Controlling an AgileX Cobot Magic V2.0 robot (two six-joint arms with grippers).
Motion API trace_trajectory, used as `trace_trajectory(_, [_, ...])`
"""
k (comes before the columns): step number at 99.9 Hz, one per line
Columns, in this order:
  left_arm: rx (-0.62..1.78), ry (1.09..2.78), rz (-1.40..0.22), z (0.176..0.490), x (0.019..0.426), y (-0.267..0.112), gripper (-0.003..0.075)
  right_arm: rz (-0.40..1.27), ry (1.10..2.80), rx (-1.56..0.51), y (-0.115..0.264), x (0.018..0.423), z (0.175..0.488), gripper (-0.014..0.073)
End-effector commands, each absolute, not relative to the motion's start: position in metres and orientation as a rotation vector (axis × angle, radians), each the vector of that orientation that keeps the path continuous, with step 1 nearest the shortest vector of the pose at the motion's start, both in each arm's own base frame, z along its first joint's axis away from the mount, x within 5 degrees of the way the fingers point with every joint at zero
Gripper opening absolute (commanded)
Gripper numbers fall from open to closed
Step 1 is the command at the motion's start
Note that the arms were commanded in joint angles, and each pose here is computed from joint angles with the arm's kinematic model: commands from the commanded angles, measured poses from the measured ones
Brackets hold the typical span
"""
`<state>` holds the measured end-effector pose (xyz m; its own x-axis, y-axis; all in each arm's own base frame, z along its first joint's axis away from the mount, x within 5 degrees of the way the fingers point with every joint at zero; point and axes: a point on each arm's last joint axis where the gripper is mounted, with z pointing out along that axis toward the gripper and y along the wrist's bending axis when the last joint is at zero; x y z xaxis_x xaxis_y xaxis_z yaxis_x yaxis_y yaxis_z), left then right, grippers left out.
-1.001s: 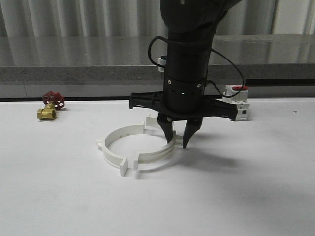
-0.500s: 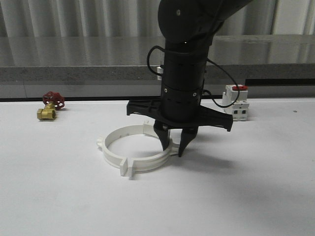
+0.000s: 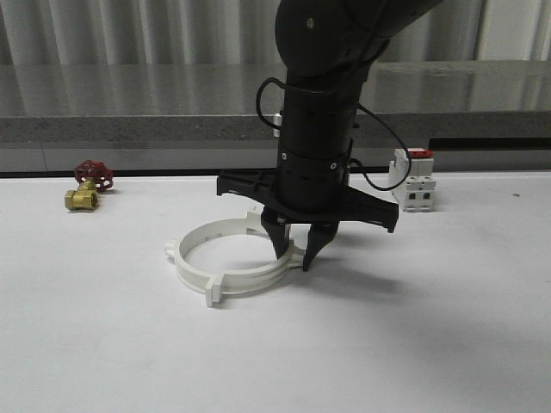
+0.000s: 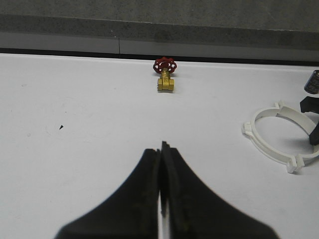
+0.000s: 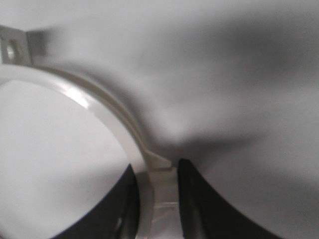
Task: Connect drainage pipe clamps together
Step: 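Press the held half against the placed half to close the ring, then open the right gripper and lift it away from the ring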
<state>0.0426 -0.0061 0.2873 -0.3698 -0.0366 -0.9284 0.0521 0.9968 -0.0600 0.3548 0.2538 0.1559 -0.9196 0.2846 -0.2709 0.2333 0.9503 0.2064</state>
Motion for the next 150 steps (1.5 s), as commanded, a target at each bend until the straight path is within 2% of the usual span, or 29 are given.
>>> trace_trajectory(1, [-0.002,1.866,-0.106,0.300,0.045,-0.006,-0.0021,0.329,2.741,0.383,0.256,0.358,0.178,0.0297])
trace_trajectory(6, [-0.002,1.866,-0.106,0.300,0.045,-0.006,-0.0021,0.322,2.746,0.384,0.256,0.358,0.178,0.0353])
trace_trajectory(16, [-0.002,1.866,-0.106,0.300,0.045,-0.006,-0.0021,0.298,2.764,0.389,0.254,0.356,0.177,0.0402])
trace_trajectory(51, [-0.002,1.866,-0.106,0.300,0.045,-0.006,-0.0021,0.244,2.787,0.375,0.252,0.355,0.176,0.0404])
trace_trajectory(68, [-0.002,1.866,-0.106,0.300,0.045,-0.006,-0.0021,0.240,2.771,0.292,0.253,0.358,0.192,0.0405])
trace_trajectory(84, [-0.002,1.866,-0.106,0.300,0.045,-0.006,-0.0021,0.273,2.725,0.216,0.255,0.360,0.220,0.0417])
trace_trajectory(104, [-0.002,1.866,-0.106,0.300,0.045,-0.006,-0.0021,0.303,2.671,0.136,0.252,0.357,0.253,0.0564])
trace_trajectory(119, [-0.002,1.866,-0.106,0.300,0.045,-0.006,-0.0021,0.284,2.615,0.054,0.242,0.348,0.284,0.0562])
trace_trajectory(132, [-0.002,1.866,-0.106,0.300,0.045,-0.006,-0.0021,0.292,2.518,-0.004,0.228,0.336,0.324,0.0562])
trace_trajectory(150, [-0.002,1.866,-0.106,0.300,0.045,-0.006,-0.0021,0.190,2.420,-0.116,0.200,0.309,0.374,0.0562])
